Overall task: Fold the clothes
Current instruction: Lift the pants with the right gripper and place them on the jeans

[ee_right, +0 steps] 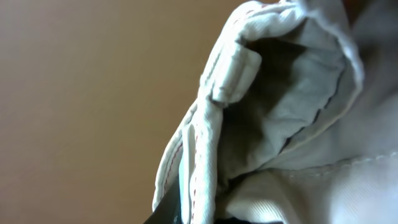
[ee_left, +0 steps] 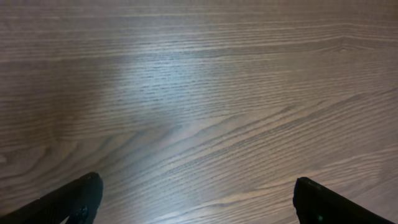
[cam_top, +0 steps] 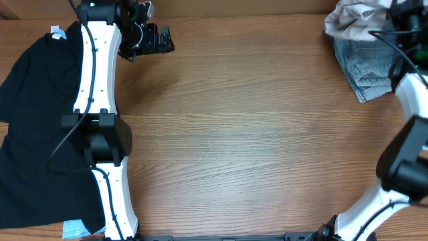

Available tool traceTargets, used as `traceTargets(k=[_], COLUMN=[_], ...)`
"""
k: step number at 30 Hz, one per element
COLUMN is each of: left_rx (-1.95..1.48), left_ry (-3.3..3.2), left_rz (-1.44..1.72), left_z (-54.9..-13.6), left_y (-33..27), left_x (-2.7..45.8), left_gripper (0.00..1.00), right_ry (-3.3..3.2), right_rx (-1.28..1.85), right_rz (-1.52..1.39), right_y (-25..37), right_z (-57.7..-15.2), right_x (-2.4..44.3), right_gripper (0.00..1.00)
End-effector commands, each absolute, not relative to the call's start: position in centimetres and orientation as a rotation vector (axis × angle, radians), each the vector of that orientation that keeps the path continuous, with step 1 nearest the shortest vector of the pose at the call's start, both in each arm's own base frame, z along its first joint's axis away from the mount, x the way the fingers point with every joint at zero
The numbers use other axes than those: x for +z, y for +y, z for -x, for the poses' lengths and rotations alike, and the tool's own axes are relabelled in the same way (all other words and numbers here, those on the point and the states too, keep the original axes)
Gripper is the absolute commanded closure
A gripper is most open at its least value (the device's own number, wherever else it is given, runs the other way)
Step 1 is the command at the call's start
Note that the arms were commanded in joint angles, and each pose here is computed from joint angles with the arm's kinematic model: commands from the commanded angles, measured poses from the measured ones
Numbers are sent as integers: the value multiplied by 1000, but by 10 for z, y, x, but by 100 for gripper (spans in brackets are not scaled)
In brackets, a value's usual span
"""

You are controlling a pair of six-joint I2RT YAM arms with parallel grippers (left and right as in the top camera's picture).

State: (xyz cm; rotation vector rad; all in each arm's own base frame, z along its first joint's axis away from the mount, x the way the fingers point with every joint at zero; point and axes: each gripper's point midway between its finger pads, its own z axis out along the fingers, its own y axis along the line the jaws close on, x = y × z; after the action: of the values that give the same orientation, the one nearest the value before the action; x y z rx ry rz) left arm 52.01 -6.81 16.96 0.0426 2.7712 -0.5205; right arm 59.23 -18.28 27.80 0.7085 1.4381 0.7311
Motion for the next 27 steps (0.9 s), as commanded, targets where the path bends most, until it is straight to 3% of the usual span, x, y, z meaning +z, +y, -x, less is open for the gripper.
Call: traceTargets(k=[1, 6, 13, 20, 23, 27], left_rx=[-505, -505, -504, -483, -468, -468], left_ry=[2738, 2716, 2675, 2676, 2680, 2680], left_rz=[-99, -97, -132, -148, -146, -146], left_z=[-525, -530, -538, -538, -538, -538], left_y=[-75, -76, -86, -92, -90, -90], left_x=[176, 178, 182, 181, 180, 180], left_gripper=[0, 1, 1, 0, 0, 0], right_ry=[1415, 1593, 1763, 1924, 1983, 2048], right_rx=[754, 679, 751, 874, 844, 790], right_rz=[-760, -811, -843, -1008, -1004, -937], right_y=[-201, -212, -230, -249, -254, -251], right_z=[-601, -596, -565, -507, -487, -468], right_x=[263, 202, 164, 123, 119, 132], right_gripper=[96, 96, 96, 53, 28, 18])
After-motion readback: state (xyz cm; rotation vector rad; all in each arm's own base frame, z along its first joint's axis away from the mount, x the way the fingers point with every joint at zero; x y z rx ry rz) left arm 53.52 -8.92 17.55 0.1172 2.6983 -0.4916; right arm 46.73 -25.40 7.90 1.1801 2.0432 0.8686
